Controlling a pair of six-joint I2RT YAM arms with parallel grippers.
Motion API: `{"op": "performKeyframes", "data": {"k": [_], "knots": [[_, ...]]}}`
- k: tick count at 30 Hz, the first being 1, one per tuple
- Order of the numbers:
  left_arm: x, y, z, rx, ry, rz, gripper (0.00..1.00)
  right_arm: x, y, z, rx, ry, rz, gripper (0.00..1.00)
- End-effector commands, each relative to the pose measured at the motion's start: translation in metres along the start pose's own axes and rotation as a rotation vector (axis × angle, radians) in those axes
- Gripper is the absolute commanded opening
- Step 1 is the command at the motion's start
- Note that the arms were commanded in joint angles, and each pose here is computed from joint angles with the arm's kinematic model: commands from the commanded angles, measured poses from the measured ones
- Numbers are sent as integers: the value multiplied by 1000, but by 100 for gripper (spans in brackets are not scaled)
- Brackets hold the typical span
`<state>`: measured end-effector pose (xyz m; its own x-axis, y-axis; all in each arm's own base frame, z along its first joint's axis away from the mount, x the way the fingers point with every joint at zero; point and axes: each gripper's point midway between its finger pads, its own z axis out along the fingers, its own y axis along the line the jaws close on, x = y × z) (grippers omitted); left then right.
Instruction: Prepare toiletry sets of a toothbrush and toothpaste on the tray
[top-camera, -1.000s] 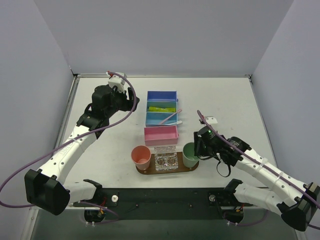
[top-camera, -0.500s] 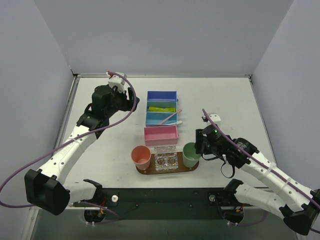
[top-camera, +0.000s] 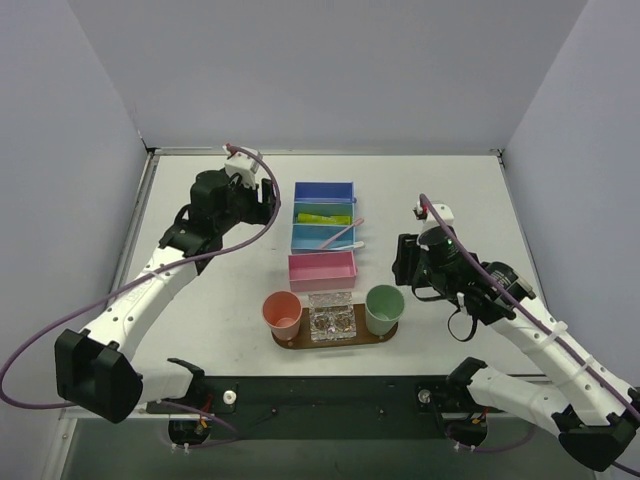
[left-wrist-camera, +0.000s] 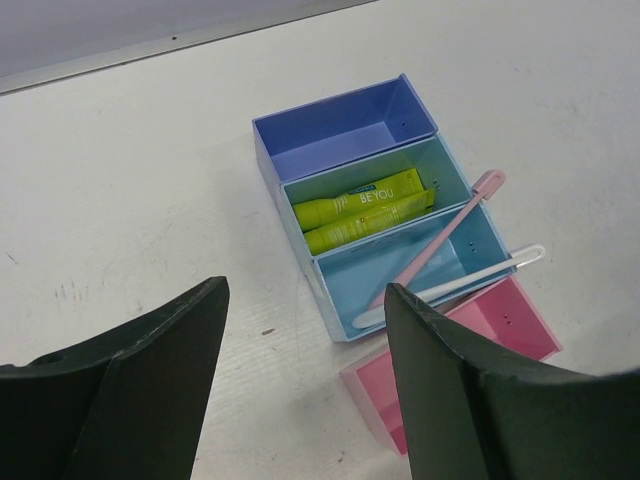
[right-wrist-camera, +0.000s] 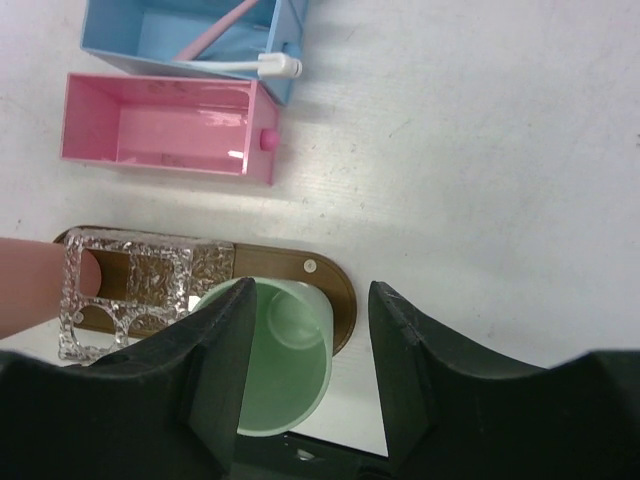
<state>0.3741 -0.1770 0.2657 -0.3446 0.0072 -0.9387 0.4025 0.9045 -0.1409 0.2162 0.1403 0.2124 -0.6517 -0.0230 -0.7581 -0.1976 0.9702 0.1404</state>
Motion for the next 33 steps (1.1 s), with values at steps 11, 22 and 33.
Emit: {"op": "performKeyframes", "data": {"k": [11,22,33], "knots": [[35,-95,49,598,86,283,66,-60,17,3,-77,-52,-42,42],[71,-81,133,509,278,462,40,-76,10,9,-135,-63,37,41],[101,-67,162,481,399,529,20,-75,-13,21,-143,-34,153,40]]}}
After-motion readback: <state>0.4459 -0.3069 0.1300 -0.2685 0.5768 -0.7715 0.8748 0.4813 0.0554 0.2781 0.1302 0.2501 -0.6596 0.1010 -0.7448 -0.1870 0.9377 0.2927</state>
